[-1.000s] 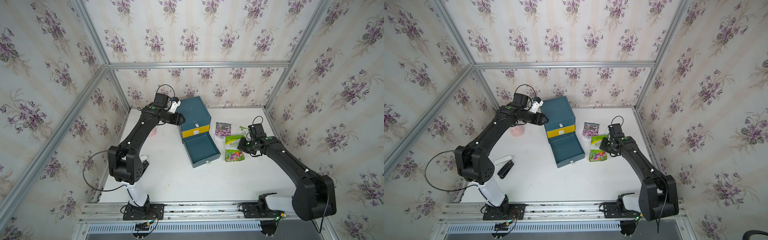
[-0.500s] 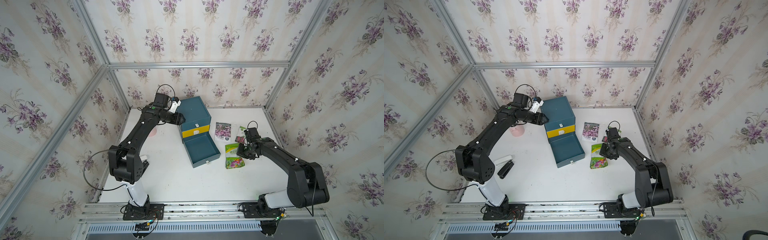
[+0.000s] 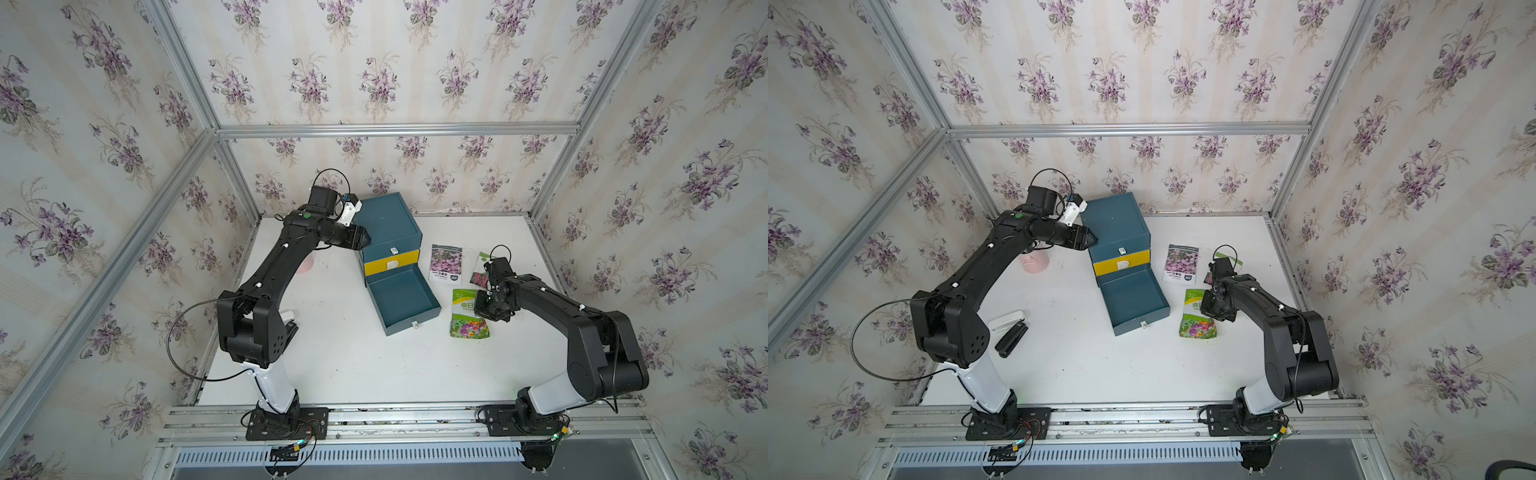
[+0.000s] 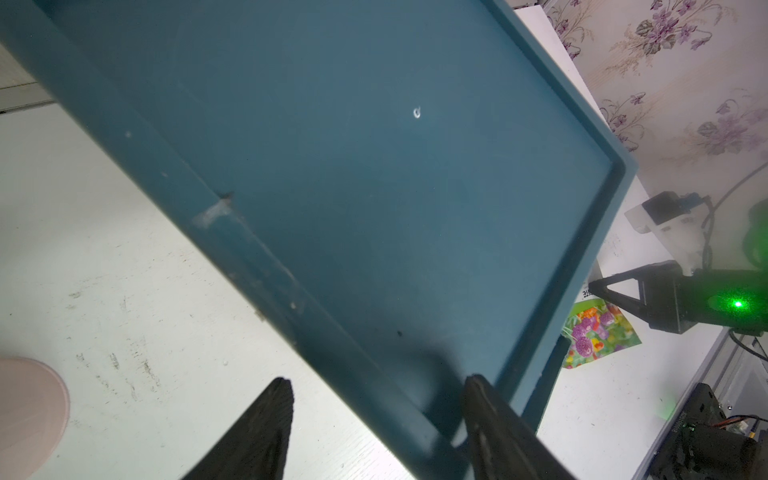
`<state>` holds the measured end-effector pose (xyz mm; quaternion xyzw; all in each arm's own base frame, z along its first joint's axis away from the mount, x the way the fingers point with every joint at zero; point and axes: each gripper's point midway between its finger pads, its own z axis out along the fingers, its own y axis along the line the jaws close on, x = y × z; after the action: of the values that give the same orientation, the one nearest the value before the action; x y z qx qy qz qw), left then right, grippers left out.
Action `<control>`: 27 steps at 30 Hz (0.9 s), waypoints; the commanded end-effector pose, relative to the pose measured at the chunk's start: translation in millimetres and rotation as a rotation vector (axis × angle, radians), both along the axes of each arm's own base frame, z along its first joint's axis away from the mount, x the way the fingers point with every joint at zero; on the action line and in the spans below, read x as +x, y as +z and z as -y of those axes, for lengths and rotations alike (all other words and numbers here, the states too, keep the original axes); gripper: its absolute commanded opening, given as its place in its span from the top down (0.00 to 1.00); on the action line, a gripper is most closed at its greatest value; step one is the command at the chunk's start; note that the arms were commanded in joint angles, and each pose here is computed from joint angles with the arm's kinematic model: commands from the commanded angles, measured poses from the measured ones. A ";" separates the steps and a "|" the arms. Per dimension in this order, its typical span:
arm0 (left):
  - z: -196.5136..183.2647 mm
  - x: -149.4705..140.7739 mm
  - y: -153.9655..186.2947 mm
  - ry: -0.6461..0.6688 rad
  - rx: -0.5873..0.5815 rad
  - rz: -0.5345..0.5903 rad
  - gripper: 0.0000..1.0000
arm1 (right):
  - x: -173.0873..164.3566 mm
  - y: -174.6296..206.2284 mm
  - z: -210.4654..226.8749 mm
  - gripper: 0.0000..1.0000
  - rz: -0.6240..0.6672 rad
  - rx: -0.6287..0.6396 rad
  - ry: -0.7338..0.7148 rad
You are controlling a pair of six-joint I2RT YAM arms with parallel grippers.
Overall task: Take the seed bags out of the drawer
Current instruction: Place the seed packet at the center of the board, then close the drawer in the storage box.
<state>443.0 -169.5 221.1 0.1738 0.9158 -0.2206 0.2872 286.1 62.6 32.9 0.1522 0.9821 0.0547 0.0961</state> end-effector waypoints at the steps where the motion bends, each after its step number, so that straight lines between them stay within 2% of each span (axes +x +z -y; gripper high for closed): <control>1: -15.9 -19.0 -28.7 0.012 0.106 -0.113 0.32 | -2.7 -1.0 7.1 0.77 -0.012 -0.042 0.003; 5: -16.3 -19.3 -27.6 0.014 0.103 -0.112 0.32 | -1.4 6.7 5.1 0.72 0.019 -0.028 0.006; 11: -15.9 -19.6 -25.9 0.013 0.101 -0.109 0.32 | -6.2 24.2 -10.8 0.58 0.092 0.011 0.072; 15: -15.4 -20.1 -25.5 0.011 0.100 -0.108 0.32 | -15.4 35.7 -32.6 0.50 0.138 0.056 0.142; 20: -16.0 -20.5 -25.1 0.014 0.099 -0.107 0.32 | -30.5 45.5 -64.6 0.29 0.181 0.105 0.243; 27: -14.9 -20.9 -24.6 0.011 0.095 -0.107 0.32 | -54.2 45.8 -108.7 0.18 0.224 0.170 0.387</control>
<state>442.2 -169.1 221.9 0.1735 0.9157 -0.2198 0.2882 234.7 153.8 75.5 -0.0217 0.9740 0.1483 0.1696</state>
